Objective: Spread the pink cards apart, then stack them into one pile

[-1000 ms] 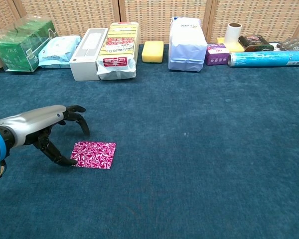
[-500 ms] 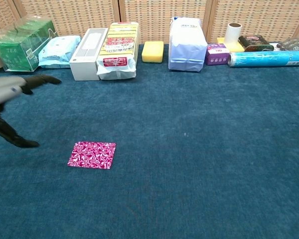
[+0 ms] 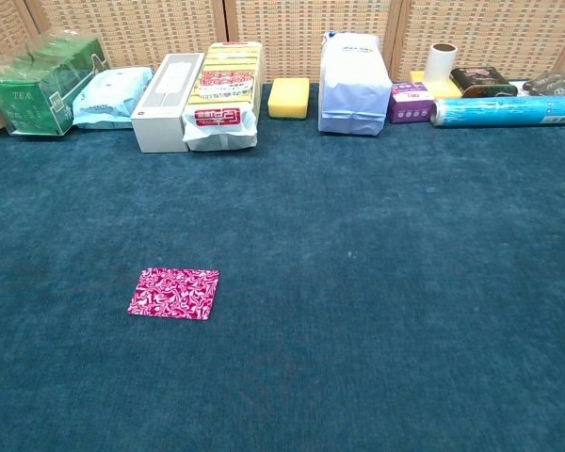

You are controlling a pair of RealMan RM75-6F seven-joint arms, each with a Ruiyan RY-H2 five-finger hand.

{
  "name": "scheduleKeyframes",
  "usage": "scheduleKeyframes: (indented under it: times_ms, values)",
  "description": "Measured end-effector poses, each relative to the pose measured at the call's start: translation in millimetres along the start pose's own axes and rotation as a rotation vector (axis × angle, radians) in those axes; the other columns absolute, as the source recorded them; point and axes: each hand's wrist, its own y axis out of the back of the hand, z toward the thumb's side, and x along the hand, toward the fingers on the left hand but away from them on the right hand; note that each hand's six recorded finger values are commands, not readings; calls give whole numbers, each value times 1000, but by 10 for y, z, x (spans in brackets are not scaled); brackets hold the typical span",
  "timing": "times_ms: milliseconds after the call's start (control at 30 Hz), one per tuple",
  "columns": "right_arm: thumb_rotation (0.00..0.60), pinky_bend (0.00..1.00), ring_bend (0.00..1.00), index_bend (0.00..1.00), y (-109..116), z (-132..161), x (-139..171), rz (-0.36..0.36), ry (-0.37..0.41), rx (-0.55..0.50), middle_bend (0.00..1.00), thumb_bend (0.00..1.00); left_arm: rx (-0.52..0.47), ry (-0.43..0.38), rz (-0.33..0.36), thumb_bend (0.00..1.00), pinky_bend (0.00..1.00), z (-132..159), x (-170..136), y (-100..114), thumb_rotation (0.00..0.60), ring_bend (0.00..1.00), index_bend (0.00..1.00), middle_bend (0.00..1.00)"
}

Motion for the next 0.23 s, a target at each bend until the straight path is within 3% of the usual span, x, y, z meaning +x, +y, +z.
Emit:
scheduleKeyframes:
  times_ms: [233]
  values:
    - [600,0,0,117,-65,52,29,-3,-44,40,26,0,-24,-30,26,61,108,-184,-93,105,600,0,0,0]
